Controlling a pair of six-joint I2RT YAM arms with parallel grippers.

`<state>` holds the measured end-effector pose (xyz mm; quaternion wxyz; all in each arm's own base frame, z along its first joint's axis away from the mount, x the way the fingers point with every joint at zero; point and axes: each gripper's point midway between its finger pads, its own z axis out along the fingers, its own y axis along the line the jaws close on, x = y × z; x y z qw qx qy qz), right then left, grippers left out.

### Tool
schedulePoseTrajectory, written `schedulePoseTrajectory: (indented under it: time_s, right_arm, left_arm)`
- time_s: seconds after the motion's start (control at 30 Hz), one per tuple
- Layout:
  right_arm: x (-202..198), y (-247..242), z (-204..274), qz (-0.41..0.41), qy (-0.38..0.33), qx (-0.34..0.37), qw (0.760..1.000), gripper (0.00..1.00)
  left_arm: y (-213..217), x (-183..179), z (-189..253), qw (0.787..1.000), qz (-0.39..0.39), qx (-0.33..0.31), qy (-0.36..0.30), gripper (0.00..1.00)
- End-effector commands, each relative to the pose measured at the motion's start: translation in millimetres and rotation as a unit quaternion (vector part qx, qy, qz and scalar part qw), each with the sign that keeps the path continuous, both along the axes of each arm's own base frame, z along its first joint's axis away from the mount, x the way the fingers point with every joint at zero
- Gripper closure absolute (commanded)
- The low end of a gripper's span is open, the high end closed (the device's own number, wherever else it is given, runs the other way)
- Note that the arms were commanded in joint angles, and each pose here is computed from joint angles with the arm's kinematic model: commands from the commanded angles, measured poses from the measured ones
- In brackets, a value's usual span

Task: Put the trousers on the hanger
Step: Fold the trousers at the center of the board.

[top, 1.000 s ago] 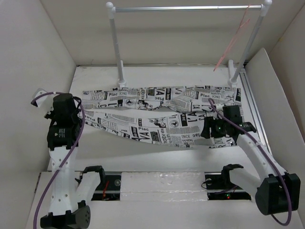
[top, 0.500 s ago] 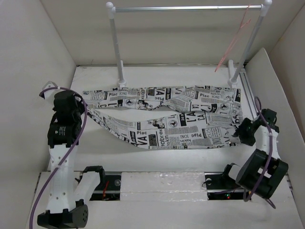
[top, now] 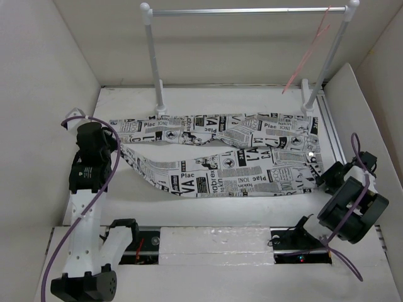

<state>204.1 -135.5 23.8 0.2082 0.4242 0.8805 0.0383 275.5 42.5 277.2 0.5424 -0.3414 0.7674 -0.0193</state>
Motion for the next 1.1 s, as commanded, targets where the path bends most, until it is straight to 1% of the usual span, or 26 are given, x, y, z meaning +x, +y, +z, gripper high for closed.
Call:
schedulePoseTrajectory:
  time_s: [0.0, 0.07, 0.1, 0.13, 0.17, 0.23, 0.27, 0.3, 0.33, 0.37, 0.4, 0.43, 0.5, 0.57, 0.6, 0.67, 0.73, 0.77, 0.8, 0.87, 0.9, 0.93, 0.97, 1.0, 1.03, 1.07]
  right_arm:
    - [20.6, -7.2, -4.7, -0.004, -0.033, -0.007, 0.999, 0.43]
    - [25.4, -8.1, -5.3, 0.003, -0.028, -0.013, 1.000, 0.63]
    - [30.8, -12.3, -1.6, 0.010, -0.030, -0.024, 0.999, 0.89]
    - [26.6, -8.8, -2.5, 0.010, -0.022, -0.017, 1.000, 1.00]
    - [27.3, -6.1, 2.1, 0.020, -0.019, -0.017, 0.999, 1.00]
    - [25.2, -11.1, 33.7, 0.036, -0.030, -0.050, 0.998, 1.00]
    - [22.0, -15.3, 49.7, 0.036, -0.033, -0.074, 0.996, 1.00]
    - [26.2, -24.1, 78.0, 0.036, -0.052, -0.108, 0.992, 1.00]
    - [17.0, -16.4, 92.0, 0.039, -0.035, -0.117, 0.992, 1.00]
    - [15.1, -19.4, 108.4, 0.034, -0.032, -0.150, 0.988, 1.00]
    - [18.4, -15.9, 118.5, 0.035, -0.045, -0.153, 0.987, 1.00]
    - [22.7, -17.6, 133.6, 0.034, -0.062, -0.163, 0.984, 1.00]
    - [26.8, -23.4, 148.6, 0.031, -0.069, -0.176, 0.981, 1.00]
    - [43.2, -30.6, 174.0, 0.037, -0.094, -0.195, 0.975, 1.00]
    - [51.5, -33.0, 173.6, 0.042, -0.089, -0.190, 0.977, 1.00]
    - [71.0, -39.5, 196.2, 0.042, -0.098, -0.224, 0.969, 1.00]
    - [94.5, -33.7, 193.6, 0.058, -0.097, -0.215, 0.970, 1.00]
    - [105.4, -36.4, 204.4, 0.057, -0.104, -0.225, 0.967, 1.00]
    - [117.4, -37.6, 192.2, 0.063, -0.089, -0.214, 0.971, 1.00]
    - [135.7, -38.0, 188.1, 0.074, -0.088, -0.210, 0.971, 1.00]
    - [152.1, -37.6, 195.0, 0.081, -0.103, -0.214, 0.968, 1.00]
    - [163.4, -40.7, 180.4, 0.086, -0.091, -0.201, 0.971, 1.00]
    - [174.4, -36.8, 179.4, 0.095, -0.096, -0.192, 0.972, 1.00]
    - [189.7, -36.2, 192.8, 0.101, -0.112, -0.197, 0.969, 1.00]
    - [200.0, -41.0, 180.0, 0.103, -0.099, -0.191, 0.971, 1.00]
    - [210.7, -39.9, 179.5, 0.108, -0.100, -0.194, 0.970, 1.00]
  left_arm:
    - [5.8, 6.5, 14.6, 0.999, 0.005, 0.022, -0.029, 1.00]
    - [8.3, 8.8, 14.7, 0.999, 0.011, 0.026, -0.029, 1.00]
    - [14.9, 10.5, 14.6, 0.999, 0.027, 0.028, -0.030, 1.00]
    - [15.0, 12.0, 10.1, 0.999, 0.027, 0.027, -0.023, 1.00]
    - [20.9, 14.3, 11.3, 0.998, 0.037, 0.029, -0.027, 1.00]
    - [30.8, 18.9, 12.7, 0.997, 0.065, 0.031, -0.021, 1.00]
    - [33.0, 23.1, 15.4, 0.997, 0.069, 0.034, -0.023, 1.00]
    - [36.6, 25.7, 22.4, 0.996, 0.080, 0.036, -0.029, 1.00]
    - [38.3, 32.1, 17.7, 0.996, 0.086, 0.034, -0.018, 1.00]
    - [39.8, 35.8, 19.3, 0.995, 0.090, 0.033, -0.019, 1.00]
    - [42.1, 39.3, 23.7, 0.995, 0.096, 0.036, -0.022, 1.00]
    - [45.5, 45.7, 14.4, 0.994, 0.104, 0.039, -0.004, 1.00]
    - [51.6, 50.3, 11.8, 0.991, 0.127, 0.038, 0.005, 1.00]
    - [54.5, 61.8, 0.6, 0.990, 0.137, 0.034, 0.018, 1.00]
    - [55.3, 65.2, -1.5, 0.989, 0.140, 0.033, 0.018, 1.00]
    - [56.8, 74.1, -10.4, 0.989, 0.143, 0.033, 0.027, 1.00]
    - [62.6, 80.1, -18.3, 0.987, 0.153, 0.037, 0.042, 1.00]
    - [64.8, 79.7, -22.7, 0.985, 0.158, 0.041, 0.052, 1.00]
    - [69.9, 80.1, -26.5, 0.983, 0.166, 0.056, 0.063, 1.00]
    - [74.8, 83.3, -28.3, 0.980, 0.173, 0.069, 0.067, 1.00]
    - [76.8, 88.4, -31.8, 0.979, 0.171, 0.079, 0.077, 1.00]
    - [79.7, 90.6, -33.8, 0.977, 0.176, 0.085, 0.083, 1.00]
    - [81.9, 90.6, -38.6, 0.974, 0.180, 0.091, 0.099, 1.00]
    - [86.5, 94.6, -30.3, 0.972, 0.191, 0.100, 0.098, 1.00]
    - [88.7, 99.7, -42.1, 0.968, 0.188, 0.110, 0.124, 1.00]
    - [89.9, 103.7, -44.2, 0.967, 0.186, 0.117, 0.131, 1.00]
